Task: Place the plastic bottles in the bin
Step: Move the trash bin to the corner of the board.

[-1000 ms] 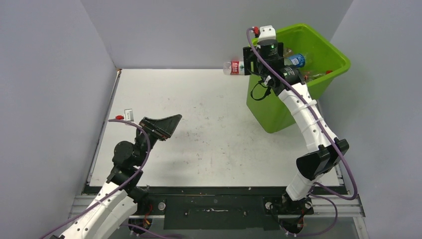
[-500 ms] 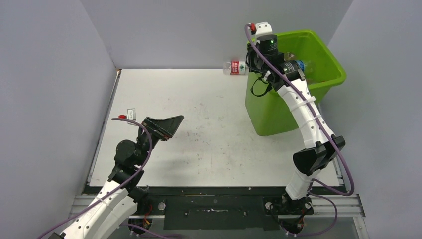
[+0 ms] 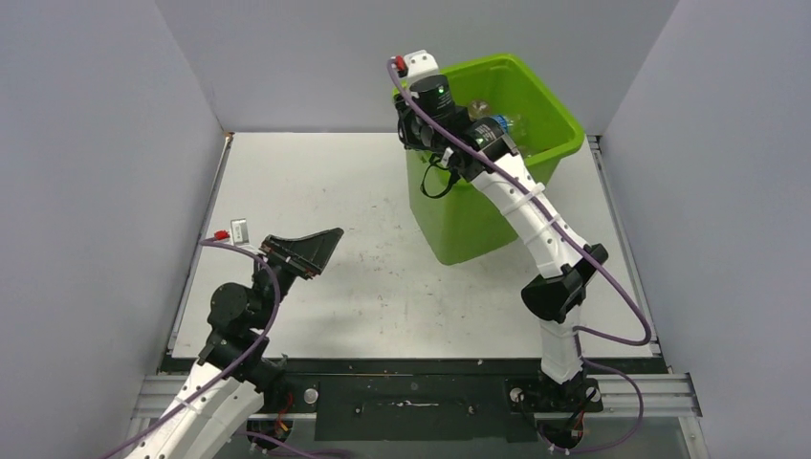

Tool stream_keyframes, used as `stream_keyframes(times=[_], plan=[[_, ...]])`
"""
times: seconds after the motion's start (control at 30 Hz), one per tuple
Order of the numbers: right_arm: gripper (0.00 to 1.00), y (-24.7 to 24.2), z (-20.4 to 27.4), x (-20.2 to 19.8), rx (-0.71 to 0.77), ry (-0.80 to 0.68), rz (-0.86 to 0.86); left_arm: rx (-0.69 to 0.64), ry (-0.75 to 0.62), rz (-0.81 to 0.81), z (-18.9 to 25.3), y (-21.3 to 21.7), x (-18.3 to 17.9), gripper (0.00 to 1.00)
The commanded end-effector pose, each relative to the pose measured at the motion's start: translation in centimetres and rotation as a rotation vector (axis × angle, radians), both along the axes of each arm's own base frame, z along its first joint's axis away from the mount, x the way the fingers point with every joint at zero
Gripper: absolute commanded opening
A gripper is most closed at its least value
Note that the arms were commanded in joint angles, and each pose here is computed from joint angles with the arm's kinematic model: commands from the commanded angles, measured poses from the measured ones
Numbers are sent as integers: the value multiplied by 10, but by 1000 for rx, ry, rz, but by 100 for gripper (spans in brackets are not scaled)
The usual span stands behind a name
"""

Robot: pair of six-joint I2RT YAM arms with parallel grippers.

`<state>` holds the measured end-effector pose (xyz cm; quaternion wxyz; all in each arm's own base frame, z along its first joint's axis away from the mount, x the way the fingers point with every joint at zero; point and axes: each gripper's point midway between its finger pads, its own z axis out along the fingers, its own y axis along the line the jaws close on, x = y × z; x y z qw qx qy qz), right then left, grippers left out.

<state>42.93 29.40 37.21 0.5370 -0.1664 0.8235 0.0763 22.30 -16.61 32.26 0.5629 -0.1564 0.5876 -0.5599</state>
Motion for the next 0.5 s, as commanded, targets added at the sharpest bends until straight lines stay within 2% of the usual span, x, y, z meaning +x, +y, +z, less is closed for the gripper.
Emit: stream_keyframes(times=[0.0, 0.2, 0.47], plan=[[5, 61, 88, -16, 265, -222, 113, 46, 8, 31, -7, 6, -3, 96], [5, 135, 78, -34, 378, -222, 212, 85, 37, 168, -11, 34, -3, 96], [5, 204, 83, -60, 561, -223, 329, 122, 65, 309, -17, 65, -8, 96]])
